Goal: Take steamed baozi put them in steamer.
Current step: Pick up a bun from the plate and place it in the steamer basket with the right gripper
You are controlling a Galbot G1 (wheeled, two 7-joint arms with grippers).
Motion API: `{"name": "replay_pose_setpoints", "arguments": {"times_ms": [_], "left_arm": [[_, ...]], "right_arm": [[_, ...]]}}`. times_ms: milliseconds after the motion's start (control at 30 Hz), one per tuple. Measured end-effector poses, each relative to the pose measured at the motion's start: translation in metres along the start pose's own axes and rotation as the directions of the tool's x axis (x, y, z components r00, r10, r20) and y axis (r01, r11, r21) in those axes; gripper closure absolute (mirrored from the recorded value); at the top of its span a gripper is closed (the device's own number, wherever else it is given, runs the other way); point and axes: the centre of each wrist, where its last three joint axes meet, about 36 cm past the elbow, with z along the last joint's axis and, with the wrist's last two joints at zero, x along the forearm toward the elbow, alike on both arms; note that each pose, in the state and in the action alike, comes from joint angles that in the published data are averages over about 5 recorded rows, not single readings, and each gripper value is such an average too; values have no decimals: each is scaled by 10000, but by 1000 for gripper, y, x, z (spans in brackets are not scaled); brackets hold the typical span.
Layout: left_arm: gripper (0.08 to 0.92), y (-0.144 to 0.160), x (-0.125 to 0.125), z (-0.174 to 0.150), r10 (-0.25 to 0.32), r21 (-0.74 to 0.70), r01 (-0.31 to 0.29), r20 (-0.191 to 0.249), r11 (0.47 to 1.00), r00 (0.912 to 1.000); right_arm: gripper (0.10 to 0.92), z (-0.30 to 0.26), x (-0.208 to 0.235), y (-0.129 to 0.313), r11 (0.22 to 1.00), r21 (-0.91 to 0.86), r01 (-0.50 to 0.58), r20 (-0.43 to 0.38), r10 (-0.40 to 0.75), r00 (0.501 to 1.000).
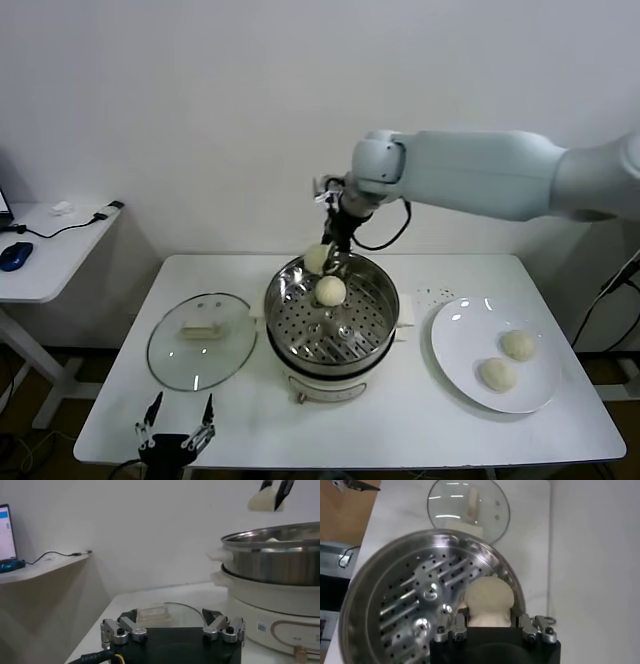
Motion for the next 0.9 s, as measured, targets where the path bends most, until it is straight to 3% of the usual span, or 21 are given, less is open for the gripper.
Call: {"name": "replay_pose_setpoints", "arguments": {"times_ms": [333, 633, 900], "left_arm": [[177, 5, -3, 5, -95, -23, 95, -84, 10000, 9999], [177, 5, -5, 7, -120, -24, 120, -149, 9999, 9998], [177, 4, -6, 7, -107, -39, 107, -146, 9999, 9998]], "right_arm": [[471, -23, -62, 20, 9988, -43, 487, -322, -488, 9983], [455, -26, -86, 31, 9967, -218, 779, -364, -787, 9962], [265, -25, -89, 36, 9952, -284, 936, -300, -944, 9951]]}}
